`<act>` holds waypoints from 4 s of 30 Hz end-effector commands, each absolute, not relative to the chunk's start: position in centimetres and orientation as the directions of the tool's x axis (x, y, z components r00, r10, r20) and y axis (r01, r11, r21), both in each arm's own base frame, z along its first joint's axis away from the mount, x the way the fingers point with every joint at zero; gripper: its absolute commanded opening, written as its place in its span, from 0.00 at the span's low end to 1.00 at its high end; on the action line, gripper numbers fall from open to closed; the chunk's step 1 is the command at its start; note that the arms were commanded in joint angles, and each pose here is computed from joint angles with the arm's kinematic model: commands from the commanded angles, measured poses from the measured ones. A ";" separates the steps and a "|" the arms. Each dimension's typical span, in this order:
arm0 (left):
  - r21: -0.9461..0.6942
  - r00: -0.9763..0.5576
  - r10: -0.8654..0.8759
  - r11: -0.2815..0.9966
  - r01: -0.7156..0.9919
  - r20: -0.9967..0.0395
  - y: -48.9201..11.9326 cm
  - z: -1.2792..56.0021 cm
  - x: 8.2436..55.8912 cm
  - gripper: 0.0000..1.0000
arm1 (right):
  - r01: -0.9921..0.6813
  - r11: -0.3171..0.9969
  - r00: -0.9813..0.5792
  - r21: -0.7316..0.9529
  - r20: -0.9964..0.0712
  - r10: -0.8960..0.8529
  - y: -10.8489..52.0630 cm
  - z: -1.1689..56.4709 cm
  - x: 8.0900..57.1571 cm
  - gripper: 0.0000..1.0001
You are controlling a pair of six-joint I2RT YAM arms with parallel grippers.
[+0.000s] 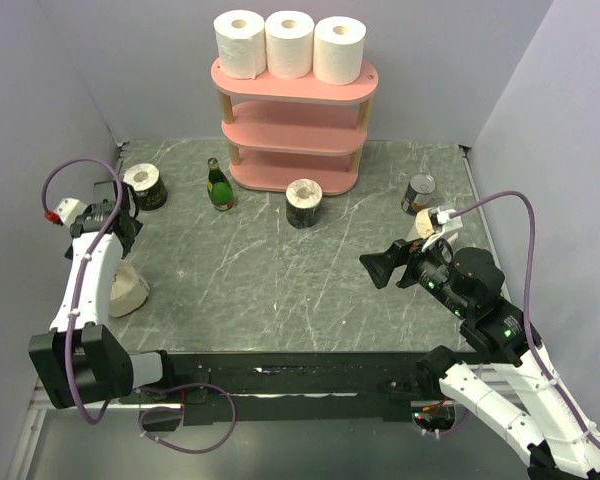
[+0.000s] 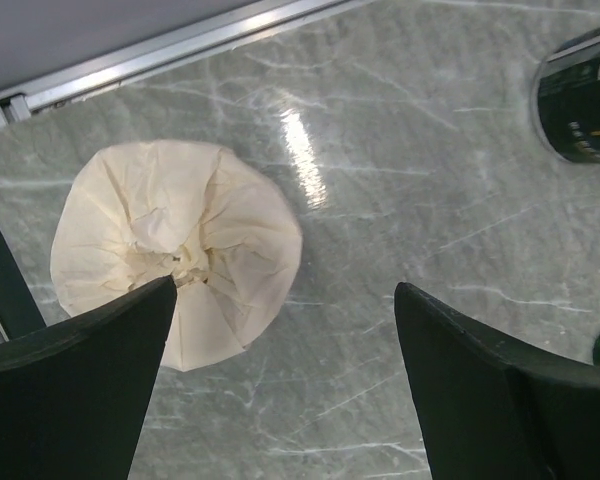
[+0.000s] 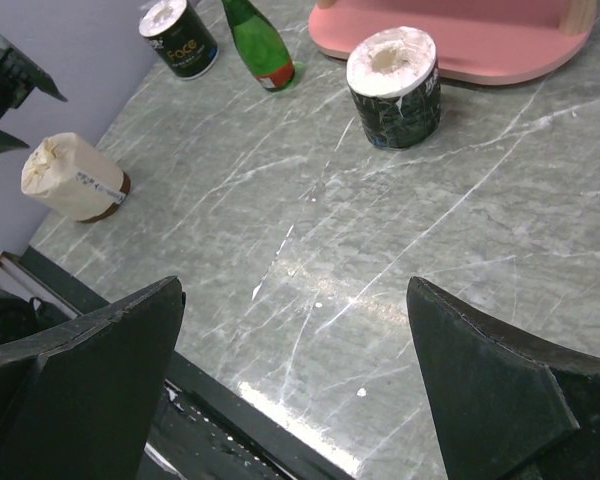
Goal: Place and organize the paper towels onto the shelf
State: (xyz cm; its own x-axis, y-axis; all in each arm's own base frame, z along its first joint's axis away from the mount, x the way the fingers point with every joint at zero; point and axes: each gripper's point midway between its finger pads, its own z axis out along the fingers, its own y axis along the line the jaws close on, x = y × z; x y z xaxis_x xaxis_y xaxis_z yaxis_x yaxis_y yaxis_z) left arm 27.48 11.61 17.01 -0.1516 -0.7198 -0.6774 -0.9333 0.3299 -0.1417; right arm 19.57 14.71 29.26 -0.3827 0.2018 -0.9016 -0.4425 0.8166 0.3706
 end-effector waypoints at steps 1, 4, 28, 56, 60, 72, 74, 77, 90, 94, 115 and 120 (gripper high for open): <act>-0.188 -0.100 -0.754 0.287 -0.939 -0.649 11.4 16.3 27.3 0.96 | -0.469 0.795 -0.329 0.384 -0.912 0.247 14.9 31.8 19.6 1.00; -0.141 -0.088 -0.742 0.241 -0.960 -0.665 12.1 15.7 26.5 0.96 | -0.473 0.794 -0.329 0.382 -0.913 0.243 15.0 31.9 19.5 1.00; 0.015 -0.245 -0.720 0.310 -0.951 -0.650 12.7 10.7 26.8 0.74 | -0.473 0.796 -0.313 0.377 -0.917 0.248 14.6 32.3 19.3 1.00; -0.088 -0.710 -0.160 0.987 -0.137 -0.686 -18.8 15.8 30.7 0.40 | -0.454 0.803 -0.324 0.386 -0.911 0.255 14.3 31.7 19.2 1.00; -0.096 -0.699 -0.155 0.988 -0.122 -0.698 -19.8 17.0 30.9 0.55 | -0.449 0.809 -0.314 0.379 -0.915 0.255 13.9 31.8 19.0 0.99; -0.280 -0.588 -0.349 0.937 -0.209 -0.730 -14.7 22.7 30.4 0.79 | -0.443 0.815 -0.309 0.374 -0.917 0.253 13.7 31.5 19.0 1.00; -0.322 -0.579 -0.406 0.914 -0.248 -0.707 -13.3 22.0 30.6 0.80 | -0.448 0.811 -0.311 0.376 -0.916 0.254 13.9 31.5 19.0 1.00; -0.348 -0.584 -0.448 0.894 -0.282 -0.677 -11.6 20.2 30.7 0.82 | -0.448 0.812 -0.315 0.375 -0.916 0.249 13.9 31.5 19.0 0.99; -0.380 -0.630 -0.491 0.870 -0.315 -0.601 -10.5 14.3 31.4 0.77 | -0.447 0.812 -0.316 0.375 -0.916 0.248 13.9 31.7 19.0 1.00; -0.371 -0.637 -0.497 0.867 -0.333 -0.589 -10.1 13.0 31.9 0.76 | -0.450 0.812 -0.313 0.372 -0.917 0.247 14.0 31.8 19.1 1.00; -0.447 -0.650 -0.500 0.855 -0.263 -0.573 -11.6 15.3 31.8 0.44 | -0.444 0.815 -0.324 0.371 -0.915 0.240 14.3 31.1 19.7 1.00; -0.501 -0.606 -0.509 0.842 -0.202 -0.611 -12.3 20.3 32.8 0.44 | -0.444 0.815 -0.329 0.372 -0.914 0.238 14.4 30.8 19.8 1.00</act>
